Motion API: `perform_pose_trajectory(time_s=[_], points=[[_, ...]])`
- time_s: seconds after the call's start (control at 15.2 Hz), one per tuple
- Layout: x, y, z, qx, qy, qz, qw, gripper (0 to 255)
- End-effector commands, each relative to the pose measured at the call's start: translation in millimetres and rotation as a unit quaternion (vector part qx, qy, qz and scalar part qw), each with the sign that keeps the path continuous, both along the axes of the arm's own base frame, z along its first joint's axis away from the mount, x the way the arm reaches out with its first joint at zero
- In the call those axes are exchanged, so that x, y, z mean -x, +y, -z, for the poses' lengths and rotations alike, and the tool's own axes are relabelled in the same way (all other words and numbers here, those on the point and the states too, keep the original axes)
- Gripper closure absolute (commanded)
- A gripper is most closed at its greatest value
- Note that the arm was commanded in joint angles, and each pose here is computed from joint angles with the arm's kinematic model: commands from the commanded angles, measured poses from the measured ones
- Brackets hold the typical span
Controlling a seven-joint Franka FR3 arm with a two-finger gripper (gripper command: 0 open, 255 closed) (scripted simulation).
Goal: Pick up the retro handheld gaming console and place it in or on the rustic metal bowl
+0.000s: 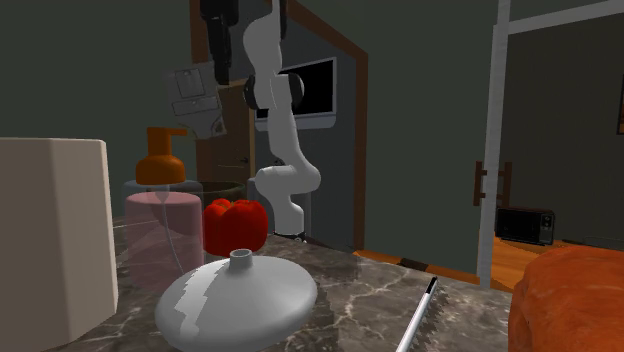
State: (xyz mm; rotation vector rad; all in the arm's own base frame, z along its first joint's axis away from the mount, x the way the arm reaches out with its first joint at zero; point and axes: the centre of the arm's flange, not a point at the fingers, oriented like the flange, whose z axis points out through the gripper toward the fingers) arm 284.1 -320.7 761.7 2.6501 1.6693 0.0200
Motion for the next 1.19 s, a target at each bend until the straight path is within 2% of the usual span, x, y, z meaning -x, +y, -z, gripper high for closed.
perform_pose_trajectory(time_s=[0.0,1.12], points=[[1,-1,11,0.000,0.000,0.000,1.0000,255],[1,-1,101,0.000,0.000,0.000,1.0000,255]])
